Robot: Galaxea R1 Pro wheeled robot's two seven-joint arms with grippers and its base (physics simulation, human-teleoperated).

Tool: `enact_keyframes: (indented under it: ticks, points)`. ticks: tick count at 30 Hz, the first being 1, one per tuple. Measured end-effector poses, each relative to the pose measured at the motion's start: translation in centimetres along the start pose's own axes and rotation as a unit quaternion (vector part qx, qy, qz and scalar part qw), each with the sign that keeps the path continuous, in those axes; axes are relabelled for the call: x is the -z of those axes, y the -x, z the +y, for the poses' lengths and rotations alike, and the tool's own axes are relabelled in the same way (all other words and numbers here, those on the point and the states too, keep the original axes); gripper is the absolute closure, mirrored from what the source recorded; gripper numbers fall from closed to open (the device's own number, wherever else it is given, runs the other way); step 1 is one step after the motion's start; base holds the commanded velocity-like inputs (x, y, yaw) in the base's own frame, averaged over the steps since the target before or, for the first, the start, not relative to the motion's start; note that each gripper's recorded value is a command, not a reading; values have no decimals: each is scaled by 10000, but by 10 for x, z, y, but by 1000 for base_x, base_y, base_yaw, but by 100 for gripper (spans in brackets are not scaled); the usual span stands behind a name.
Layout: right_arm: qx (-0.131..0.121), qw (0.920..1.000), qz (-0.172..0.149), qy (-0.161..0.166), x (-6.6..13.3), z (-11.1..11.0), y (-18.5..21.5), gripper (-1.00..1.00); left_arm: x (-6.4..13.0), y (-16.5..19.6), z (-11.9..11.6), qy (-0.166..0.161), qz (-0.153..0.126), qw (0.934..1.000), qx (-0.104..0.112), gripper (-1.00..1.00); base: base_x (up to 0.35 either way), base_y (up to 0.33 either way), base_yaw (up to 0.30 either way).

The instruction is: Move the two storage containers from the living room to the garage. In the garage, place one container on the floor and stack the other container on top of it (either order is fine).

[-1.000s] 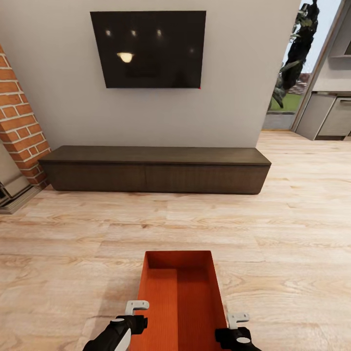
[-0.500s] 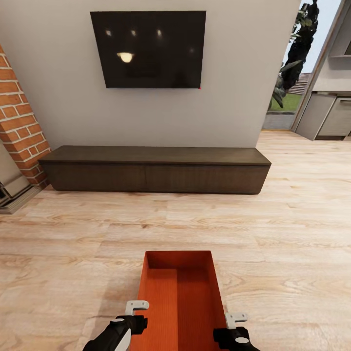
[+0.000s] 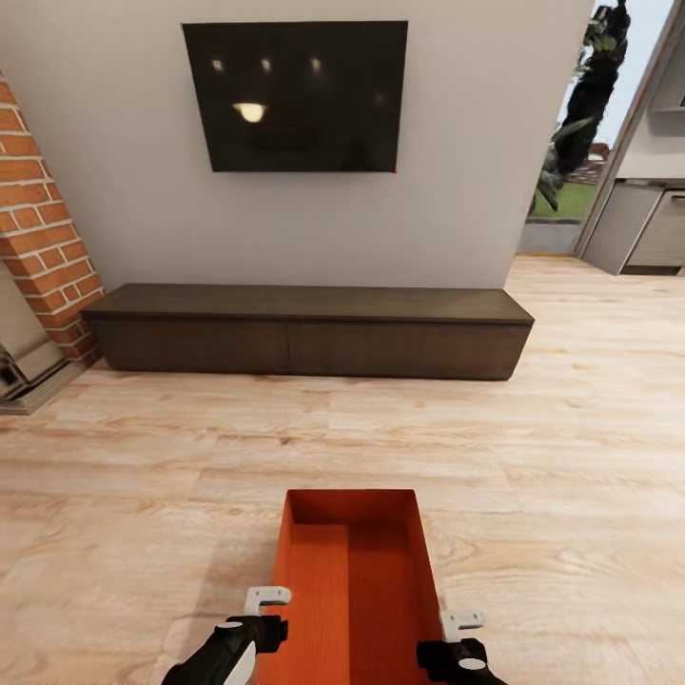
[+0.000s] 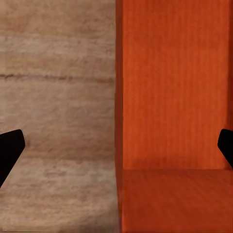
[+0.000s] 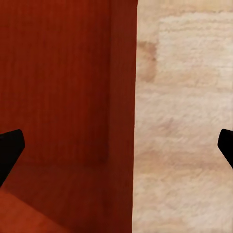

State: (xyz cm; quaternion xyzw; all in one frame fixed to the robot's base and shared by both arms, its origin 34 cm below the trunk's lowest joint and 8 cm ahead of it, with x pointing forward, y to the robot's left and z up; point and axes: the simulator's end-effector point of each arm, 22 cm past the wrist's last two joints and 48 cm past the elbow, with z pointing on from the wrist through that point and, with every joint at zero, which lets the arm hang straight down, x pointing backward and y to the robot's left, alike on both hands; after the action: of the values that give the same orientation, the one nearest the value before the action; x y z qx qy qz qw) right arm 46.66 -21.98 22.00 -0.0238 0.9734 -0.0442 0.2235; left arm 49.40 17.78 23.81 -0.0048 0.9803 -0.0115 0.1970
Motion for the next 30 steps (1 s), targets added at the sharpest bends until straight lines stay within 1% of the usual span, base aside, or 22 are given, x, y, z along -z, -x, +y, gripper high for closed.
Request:
enact_keyframes:
  ticks: [6,17,24,30]
  points:
    - [0,10000,-6,9,0,0,0,-100,0,0,0,-1,0,10000,-1,-100,0,0,104]
    - [8,10000,-15,10,0,-1,0,-100,0,-2,-2,-14,19,10000,-1,-100,0,0,4]
    - [2,10000,-35,-47,-1,-9,1,-100,0,-3,-3,-16,30,10000,-7,-100,0,0,0]
    - [0,10000,-44,-51,-1,-10,1,-100,0,-3,-3,-16,31,10000,-4,-100,0,0,0]
